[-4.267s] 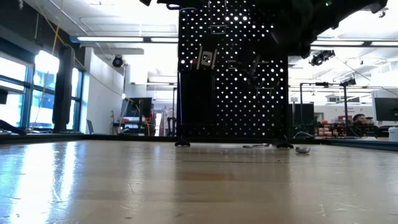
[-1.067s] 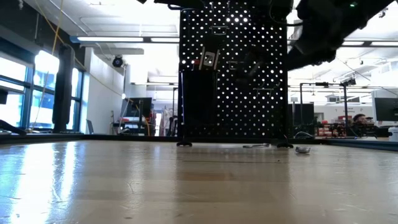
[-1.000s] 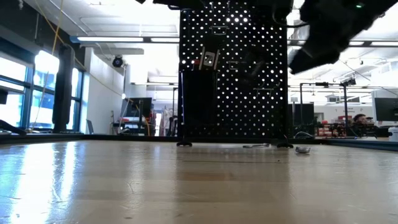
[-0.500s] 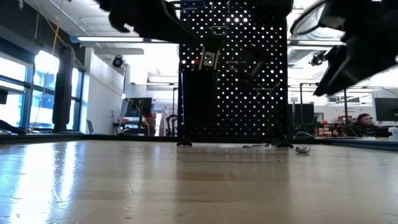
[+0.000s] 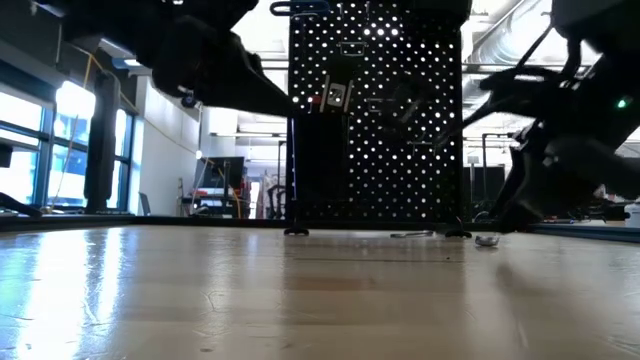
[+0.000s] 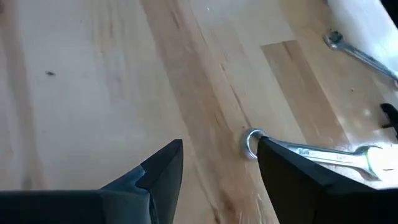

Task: Hang tools onto peg board
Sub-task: Hang the wrench on the pegboard

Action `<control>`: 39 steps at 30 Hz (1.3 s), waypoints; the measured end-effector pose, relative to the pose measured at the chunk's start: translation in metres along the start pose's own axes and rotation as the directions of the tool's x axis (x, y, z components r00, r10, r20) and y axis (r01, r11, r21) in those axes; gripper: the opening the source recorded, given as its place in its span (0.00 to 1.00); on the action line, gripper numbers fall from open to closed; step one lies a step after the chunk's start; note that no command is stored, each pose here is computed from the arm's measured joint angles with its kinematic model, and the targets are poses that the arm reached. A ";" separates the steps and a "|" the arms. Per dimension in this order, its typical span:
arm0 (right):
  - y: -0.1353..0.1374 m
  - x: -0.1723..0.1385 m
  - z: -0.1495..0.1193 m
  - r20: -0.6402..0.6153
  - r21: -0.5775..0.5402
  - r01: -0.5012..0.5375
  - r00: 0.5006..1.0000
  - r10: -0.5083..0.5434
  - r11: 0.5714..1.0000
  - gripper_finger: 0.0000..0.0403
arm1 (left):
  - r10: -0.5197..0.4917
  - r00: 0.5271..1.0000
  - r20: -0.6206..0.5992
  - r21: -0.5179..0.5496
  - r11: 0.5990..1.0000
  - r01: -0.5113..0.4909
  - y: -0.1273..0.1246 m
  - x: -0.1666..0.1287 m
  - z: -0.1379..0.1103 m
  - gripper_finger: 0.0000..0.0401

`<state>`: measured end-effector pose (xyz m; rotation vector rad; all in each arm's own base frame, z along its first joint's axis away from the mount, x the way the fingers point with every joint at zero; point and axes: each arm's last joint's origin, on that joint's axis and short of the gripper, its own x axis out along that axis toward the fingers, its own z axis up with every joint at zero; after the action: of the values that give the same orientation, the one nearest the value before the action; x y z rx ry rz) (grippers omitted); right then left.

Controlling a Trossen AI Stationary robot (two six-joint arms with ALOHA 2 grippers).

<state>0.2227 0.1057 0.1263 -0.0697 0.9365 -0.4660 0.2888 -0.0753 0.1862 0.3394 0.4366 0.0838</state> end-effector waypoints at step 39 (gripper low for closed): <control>0.023 0.022 0.010 -0.004 0.103 -0.074 0.997 0.074 0.992 0.00 | -0.026 1.000 0.011 0.009 1.000 0.026 -0.010 0.016 -0.010 0.44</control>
<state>0.2494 0.1162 0.1097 0.0599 0.9178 -0.4452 0.2994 -0.0793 0.1679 0.3422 0.4304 0.0544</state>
